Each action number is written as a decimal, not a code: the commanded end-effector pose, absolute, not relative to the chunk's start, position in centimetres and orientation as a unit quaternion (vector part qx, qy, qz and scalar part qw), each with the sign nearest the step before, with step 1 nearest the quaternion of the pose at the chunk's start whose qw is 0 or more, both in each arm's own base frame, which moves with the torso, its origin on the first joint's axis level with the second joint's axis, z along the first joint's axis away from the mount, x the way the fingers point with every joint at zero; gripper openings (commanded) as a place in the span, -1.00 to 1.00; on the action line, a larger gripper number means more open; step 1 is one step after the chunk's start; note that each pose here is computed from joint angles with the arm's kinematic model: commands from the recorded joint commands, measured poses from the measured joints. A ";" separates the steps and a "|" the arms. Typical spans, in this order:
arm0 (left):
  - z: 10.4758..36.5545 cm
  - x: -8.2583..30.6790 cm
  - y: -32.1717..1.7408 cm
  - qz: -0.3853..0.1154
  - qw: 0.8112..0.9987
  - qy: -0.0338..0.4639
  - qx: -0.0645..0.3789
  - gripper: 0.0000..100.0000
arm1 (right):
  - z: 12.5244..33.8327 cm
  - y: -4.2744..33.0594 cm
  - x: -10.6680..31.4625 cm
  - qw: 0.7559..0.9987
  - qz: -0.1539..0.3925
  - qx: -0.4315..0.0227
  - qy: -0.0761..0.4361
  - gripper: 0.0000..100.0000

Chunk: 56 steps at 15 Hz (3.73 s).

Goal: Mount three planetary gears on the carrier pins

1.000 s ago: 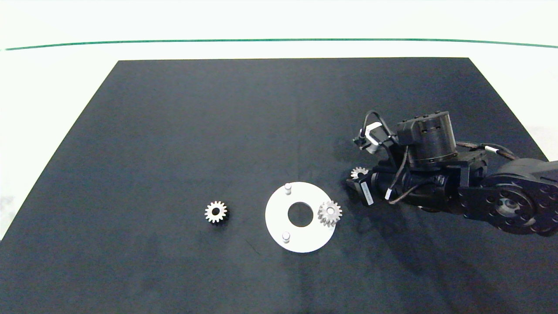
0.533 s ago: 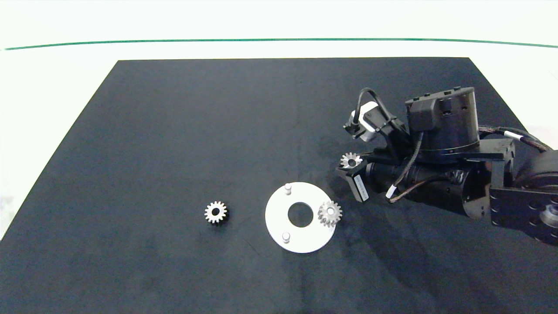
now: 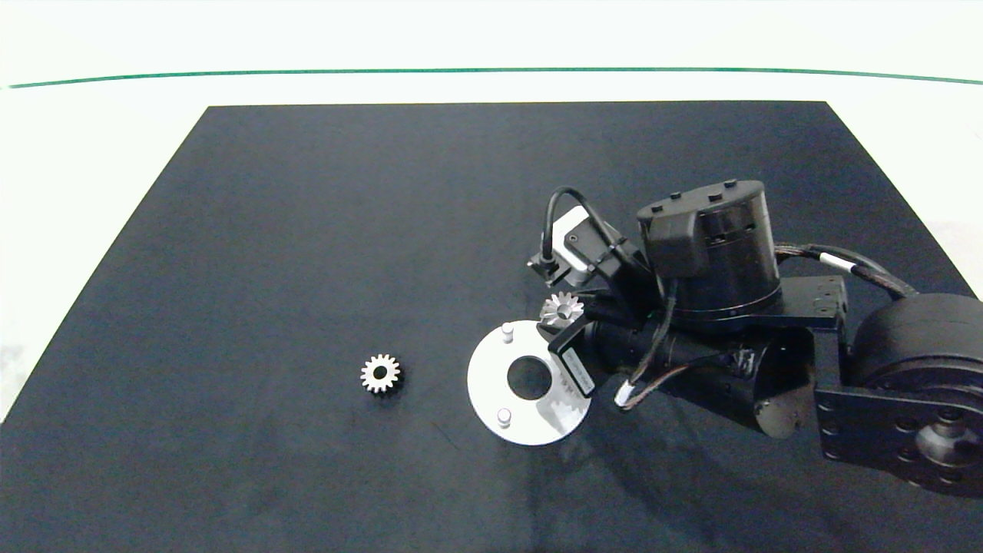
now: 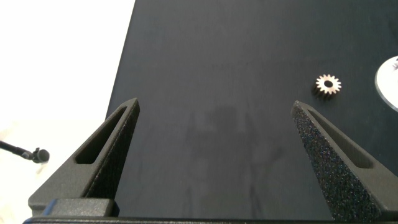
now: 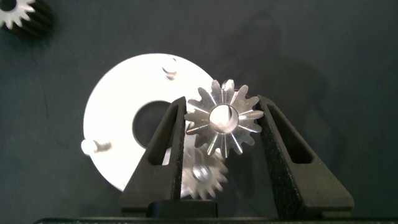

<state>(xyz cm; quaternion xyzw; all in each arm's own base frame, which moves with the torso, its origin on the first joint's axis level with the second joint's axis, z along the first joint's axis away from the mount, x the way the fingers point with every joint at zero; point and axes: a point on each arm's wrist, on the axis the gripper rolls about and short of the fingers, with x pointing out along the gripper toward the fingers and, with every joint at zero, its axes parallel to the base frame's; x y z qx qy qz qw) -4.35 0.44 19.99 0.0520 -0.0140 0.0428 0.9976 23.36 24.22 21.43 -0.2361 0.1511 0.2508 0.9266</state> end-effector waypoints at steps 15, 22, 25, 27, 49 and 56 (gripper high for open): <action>20.1 -4.4 0.4 0.043 0.998 -0.015 0.052 1.00 | 19.3 29.2 26.1 0.913 0.265 -0.248 0.188 -0.74; 20.2 -4.4 0.4 0.043 0.998 -0.017 0.052 1.00 | 18.9 28.9 27.0 0.915 0.256 -0.245 0.194 -0.74; 20.4 -4.4 0.5 0.042 0.998 -0.018 0.052 1.00 | 18.8 29.0 27.1 0.916 0.255 -0.240 0.196 1.00; 20.4 -4.5 0.5 0.042 0.998 -0.019 0.052 1.00 | 19.1 29.1 27.2 0.918 0.255 -0.237 0.191 1.00; 14.5 7.9 -3.0 -0.148 0.961 0.190 0.134 1.00 | 25.2 -0.1 2.5 0.992 -0.057 -0.110 -0.022 1.00; 13.6 13.0 -7.7 -0.211 0.944 0.195 0.162 1.00 | 24.5 -1.6 -1.2 0.985 -0.133 -0.096 -0.049 1.00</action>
